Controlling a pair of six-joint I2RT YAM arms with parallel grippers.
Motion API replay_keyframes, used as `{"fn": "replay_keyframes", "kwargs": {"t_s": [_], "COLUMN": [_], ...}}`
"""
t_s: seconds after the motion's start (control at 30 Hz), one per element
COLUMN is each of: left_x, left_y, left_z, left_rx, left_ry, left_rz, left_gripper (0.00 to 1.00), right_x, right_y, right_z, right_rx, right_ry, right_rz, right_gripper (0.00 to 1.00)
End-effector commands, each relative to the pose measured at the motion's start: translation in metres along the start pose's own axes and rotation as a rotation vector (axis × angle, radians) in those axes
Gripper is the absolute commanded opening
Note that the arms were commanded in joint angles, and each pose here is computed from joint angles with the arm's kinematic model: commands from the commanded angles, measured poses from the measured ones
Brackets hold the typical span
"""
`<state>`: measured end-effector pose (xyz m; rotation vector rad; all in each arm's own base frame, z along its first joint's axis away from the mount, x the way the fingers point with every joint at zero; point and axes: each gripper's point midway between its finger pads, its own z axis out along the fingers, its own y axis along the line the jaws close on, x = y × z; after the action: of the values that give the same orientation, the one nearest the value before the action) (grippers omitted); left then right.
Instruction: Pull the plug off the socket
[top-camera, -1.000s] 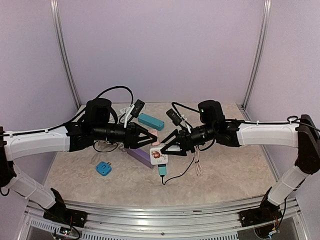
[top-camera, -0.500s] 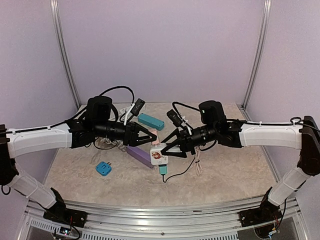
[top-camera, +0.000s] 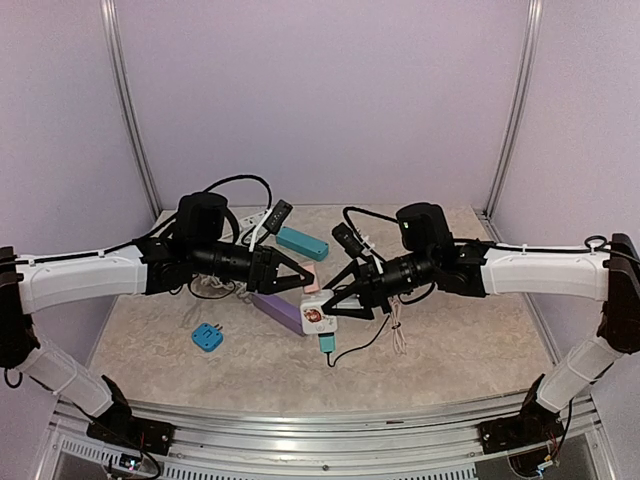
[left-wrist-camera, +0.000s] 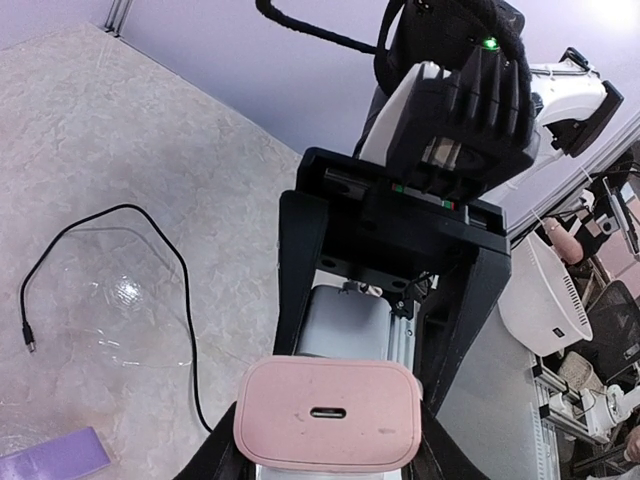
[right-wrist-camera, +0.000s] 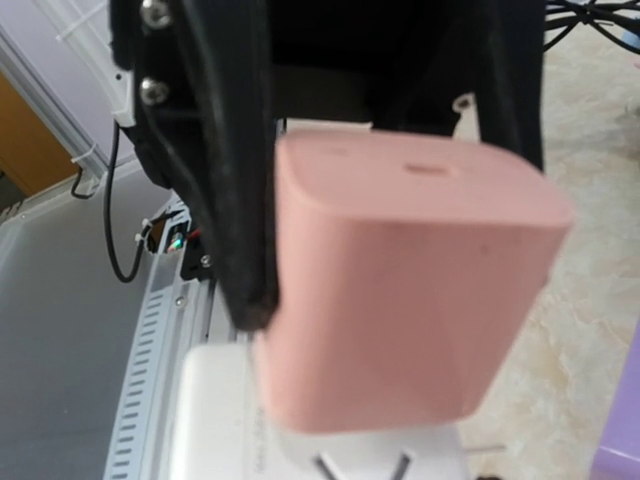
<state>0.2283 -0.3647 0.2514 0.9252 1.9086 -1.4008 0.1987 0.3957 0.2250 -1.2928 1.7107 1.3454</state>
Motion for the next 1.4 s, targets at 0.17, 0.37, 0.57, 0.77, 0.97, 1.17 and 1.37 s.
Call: {"fn": "replay_keyframes", "kwargs": {"t_s": [0.17, 0.37, 0.57, 0.77, 0.97, 1.17, 1.37], "left_x": [-0.001, -0.004, -0.007, -0.011, -0.014, -0.013, 0.004], "left_y": [0.02, 0.007, 0.014, 0.022, 0.028, 0.032, 0.049], "left_z": [-0.029, -0.028, -0.029, -0.028, -0.03, -0.029, -0.032], "left_rx": [-0.163, -0.161, -0.186, -0.171, -0.142, -0.139, -0.224], "left_ry": [-0.066, -0.076, -0.077, -0.071, -0.065, -0.06, -0.038], "left_rz": [0.04, 0.09, 0.059, -0.001, -0.068, -0.085, -0.147], "left_gripper": [0.09, 0.09, 0.09, 0.09, 0.08, 0.07, 0.08], "right_x": [-0.014, -0.002, 0.002, 0.01, 0.018, 0.015, -0.003], "right_y": [-0.031, -0.043, -0.035, -0.02, -0.009, -0.006, -0.03], "right_z": [-0.034, -0.031, -0.03, -0.026, -0.019, -0.018, -0.031], "right_rx": [0.093, 0.087, 0.061, 0.051, 0.044, 0.057, 0.199], "right_ry": [-0.103, -0.078, -0.053, 0.017, 0.085, 0.088, 0.002], "right_rz": [0.171, 0.227, 0.169, 0.102, 0.065, 0.041, 0.08], "right_gripper": [0.0, 0.0, 0.0, 0.0, 0.0, 0.0, 0.0]}}
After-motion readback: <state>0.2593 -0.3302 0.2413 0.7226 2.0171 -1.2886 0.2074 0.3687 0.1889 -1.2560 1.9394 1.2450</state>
